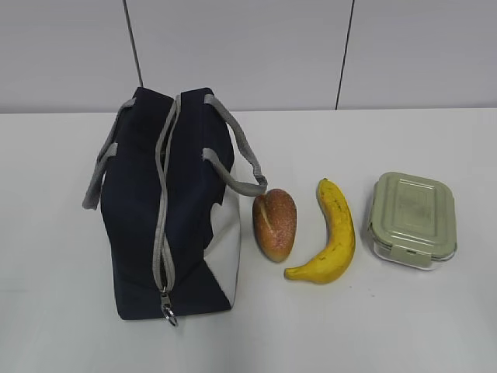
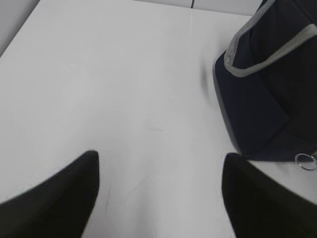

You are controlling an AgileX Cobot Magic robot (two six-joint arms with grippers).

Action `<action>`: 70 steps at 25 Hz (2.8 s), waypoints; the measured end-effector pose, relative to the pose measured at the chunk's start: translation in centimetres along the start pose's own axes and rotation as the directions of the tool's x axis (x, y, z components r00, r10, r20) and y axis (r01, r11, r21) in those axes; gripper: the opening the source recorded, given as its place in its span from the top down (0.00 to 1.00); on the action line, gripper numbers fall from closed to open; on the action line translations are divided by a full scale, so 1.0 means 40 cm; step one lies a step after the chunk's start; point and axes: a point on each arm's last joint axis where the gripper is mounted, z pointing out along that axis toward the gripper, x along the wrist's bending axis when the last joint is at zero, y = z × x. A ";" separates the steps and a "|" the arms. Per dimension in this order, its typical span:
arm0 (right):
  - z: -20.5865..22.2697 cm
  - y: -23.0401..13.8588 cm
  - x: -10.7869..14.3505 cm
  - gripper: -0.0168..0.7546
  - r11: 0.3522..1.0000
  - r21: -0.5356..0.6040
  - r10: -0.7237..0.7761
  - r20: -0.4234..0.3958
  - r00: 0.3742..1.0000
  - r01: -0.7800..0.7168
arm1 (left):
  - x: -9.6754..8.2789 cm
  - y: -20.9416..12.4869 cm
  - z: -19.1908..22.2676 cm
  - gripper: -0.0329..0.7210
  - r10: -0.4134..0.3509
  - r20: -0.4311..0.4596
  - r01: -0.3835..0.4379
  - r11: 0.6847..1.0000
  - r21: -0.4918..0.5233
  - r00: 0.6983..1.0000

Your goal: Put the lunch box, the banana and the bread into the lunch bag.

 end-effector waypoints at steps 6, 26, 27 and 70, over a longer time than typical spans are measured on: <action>0.000 0.000 0.000 0.51 1.000 0.000 0.000 0.000 1.000 0.000 | 0.000 0.000 0.000 0.30 0.000 0.000 0.000 1.000 0.000 1.000; 0.000 0.000 0.000 0.51 1.000 0.000 0.000 0.000 1.000 0.000 | -0.020 0.128 0.042 0.35 -0.005 0.009 0.004 0.995 0.103 1.000; 0.000 0.000 0.000 0.51 1.000 0.000 0.000 0.000 1.000 0.000 | -0.023 0.148 0.052 0.36 -0.004 0.009 0.003 0.993 0.122 1.000; 0.000 0.000 0.000 0.51 1.000 0.000 0.000 0.000 1.000 0.000 | -0.360 0.409 0.769 0.24 -0.023 0.371 -0.249 0.703 0.666 0.928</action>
